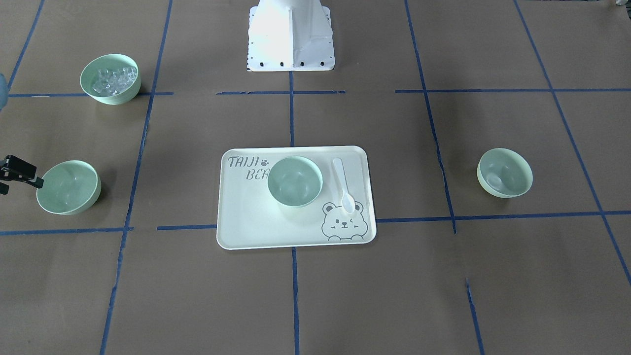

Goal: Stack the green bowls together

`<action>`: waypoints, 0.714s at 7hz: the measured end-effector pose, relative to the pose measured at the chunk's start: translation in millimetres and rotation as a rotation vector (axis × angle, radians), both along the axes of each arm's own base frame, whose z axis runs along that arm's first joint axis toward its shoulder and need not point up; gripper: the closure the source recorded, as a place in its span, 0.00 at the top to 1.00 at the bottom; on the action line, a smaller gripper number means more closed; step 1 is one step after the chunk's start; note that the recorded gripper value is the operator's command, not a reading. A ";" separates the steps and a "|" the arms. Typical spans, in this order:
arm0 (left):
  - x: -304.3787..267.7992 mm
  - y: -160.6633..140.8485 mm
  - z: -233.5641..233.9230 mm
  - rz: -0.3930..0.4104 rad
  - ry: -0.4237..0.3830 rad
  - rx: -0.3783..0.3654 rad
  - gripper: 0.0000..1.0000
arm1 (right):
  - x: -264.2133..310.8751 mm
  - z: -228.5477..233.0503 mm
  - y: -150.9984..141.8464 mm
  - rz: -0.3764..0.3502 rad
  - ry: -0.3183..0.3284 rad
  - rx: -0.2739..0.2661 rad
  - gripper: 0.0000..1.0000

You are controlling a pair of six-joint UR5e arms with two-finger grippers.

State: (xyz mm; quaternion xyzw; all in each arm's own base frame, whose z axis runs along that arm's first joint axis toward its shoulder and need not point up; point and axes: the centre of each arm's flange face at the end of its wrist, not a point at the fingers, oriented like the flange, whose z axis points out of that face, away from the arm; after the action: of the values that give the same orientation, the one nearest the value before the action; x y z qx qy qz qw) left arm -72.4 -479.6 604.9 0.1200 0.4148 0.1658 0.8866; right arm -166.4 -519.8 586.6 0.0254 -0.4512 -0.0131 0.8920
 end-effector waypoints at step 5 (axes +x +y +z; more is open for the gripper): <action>-0.4 -0.5 -3.7 0.001 -0.004 0.012 1.00 | -27.0 19.7 7.4 0.001 0.023 -0.037 0.00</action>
State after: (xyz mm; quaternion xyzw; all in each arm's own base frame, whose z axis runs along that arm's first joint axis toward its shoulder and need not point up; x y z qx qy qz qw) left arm -72.9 -480.1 601.2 0.1251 0.4122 0.1688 0.8865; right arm -193.3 -512.4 606.3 0.0089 -0.4408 -0.0045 0.8975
